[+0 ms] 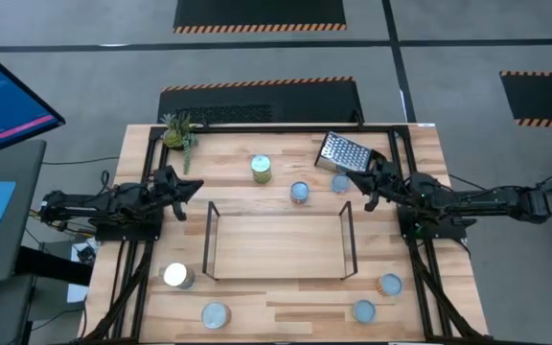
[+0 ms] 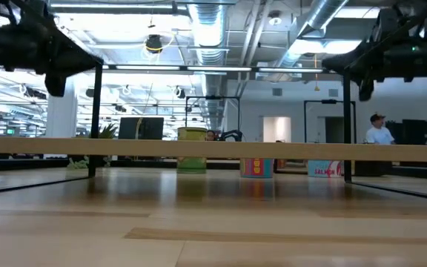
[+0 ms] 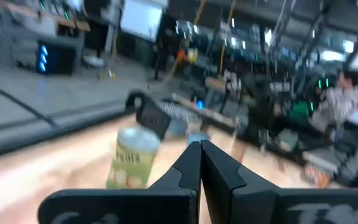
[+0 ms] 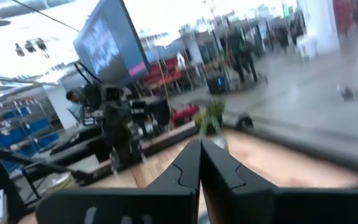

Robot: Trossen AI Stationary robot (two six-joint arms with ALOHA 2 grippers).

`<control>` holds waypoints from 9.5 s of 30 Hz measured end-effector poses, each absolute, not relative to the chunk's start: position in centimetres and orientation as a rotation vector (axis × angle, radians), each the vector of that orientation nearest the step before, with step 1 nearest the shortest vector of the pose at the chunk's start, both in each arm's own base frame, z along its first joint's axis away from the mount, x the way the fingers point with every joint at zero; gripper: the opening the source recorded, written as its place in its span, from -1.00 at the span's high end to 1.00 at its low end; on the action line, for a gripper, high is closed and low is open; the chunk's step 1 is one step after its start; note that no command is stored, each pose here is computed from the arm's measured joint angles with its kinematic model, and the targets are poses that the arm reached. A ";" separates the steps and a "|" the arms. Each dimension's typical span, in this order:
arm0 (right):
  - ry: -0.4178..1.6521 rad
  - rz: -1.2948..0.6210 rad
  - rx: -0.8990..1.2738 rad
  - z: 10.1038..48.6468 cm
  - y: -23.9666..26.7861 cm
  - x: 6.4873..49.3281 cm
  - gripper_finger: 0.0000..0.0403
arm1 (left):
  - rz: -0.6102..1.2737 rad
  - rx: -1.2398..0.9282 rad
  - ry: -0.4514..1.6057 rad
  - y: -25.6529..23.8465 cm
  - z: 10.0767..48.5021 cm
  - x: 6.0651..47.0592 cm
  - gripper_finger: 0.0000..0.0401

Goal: Pick and place cans onto a shelf
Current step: Put the canned pears on the shelf

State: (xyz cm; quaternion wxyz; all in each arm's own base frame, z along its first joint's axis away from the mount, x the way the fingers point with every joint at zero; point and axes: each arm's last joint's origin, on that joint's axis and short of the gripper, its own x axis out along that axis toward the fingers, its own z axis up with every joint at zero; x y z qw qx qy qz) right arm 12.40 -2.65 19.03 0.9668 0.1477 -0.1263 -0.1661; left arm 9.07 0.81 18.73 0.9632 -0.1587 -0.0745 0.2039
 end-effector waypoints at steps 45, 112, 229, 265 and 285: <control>0.043 -0.192 -0.212 37.1 -1.0 24.2 0.84 | 0.757 0.408 -0.271 0.9 32.0 15.4 1.00; 0.933 -0.633 0.056 34.8 -17.4 22.6 0.84 | 0.139 0.076 1.076 13.4 25.4 32.2 0.05; 0.990 -0.634 0.106 34.4 -17.0 22.2 0.84 | 0.277 -0.055 1.306 -10.9 28.5 30.1 0.79; 1.003 -0.628 0.103 34.3 -17.0 22.1 0.84 | 0.230 0.157 1.305 -8.6 26.4 34.8 0.62; 1.003 -0.628 0.103 34.3 -17.0 22.1 0.84 | 0.277 0.132 1.375 -8.3 26.6 34.0 0.62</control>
